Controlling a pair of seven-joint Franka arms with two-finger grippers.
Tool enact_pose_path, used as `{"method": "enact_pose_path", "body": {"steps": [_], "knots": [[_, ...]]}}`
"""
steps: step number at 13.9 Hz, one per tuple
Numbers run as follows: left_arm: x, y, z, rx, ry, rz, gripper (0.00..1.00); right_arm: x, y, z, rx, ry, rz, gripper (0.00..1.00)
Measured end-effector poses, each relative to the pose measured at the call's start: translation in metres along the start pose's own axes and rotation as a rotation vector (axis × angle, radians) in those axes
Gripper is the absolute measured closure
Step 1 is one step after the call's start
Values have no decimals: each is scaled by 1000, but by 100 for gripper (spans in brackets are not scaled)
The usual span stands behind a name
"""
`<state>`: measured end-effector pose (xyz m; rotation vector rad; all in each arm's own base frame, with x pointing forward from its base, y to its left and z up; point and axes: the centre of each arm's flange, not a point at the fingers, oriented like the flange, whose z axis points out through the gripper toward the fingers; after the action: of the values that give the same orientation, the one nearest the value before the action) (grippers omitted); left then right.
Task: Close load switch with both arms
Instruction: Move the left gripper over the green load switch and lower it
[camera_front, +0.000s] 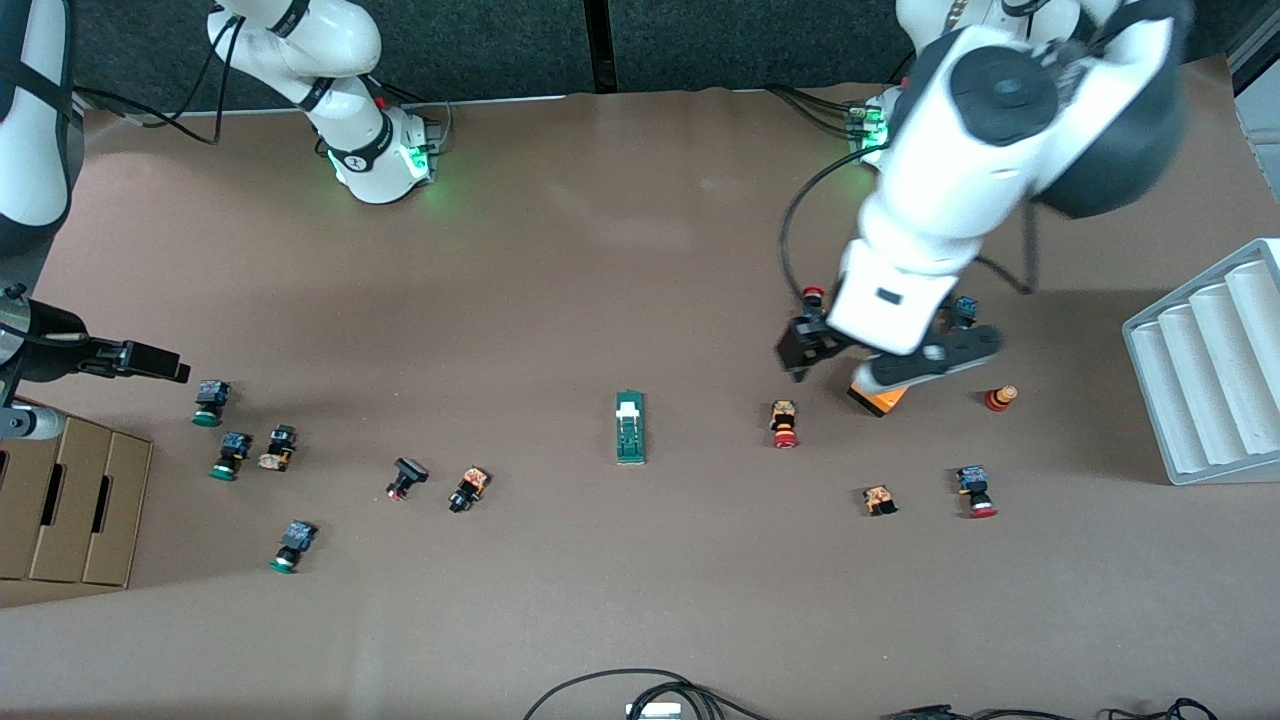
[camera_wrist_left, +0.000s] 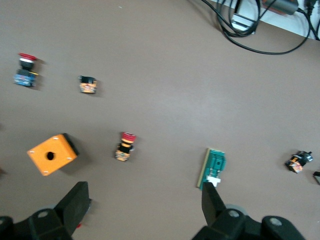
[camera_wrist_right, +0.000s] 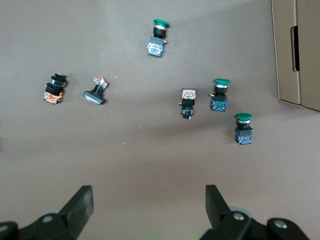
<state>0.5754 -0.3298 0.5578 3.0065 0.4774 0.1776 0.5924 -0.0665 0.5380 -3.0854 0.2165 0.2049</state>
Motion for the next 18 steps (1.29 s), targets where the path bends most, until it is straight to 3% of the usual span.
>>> {"method": "enact_pose_path", "body": {"steps": [3,8,12,18], "knots": [[-34,41,33,29,84,-6,0,6,0,13,0,-22,-51,0],[-111,84,117,-24,211,49,0,13,4,27,3,-46,-112,0],[-180,114,172,34,345,16,0,15,3,31,4,-53,-151,0],[-262,131,281,92,544,119,0,24,2,50,50,-71,-289,0]]}}
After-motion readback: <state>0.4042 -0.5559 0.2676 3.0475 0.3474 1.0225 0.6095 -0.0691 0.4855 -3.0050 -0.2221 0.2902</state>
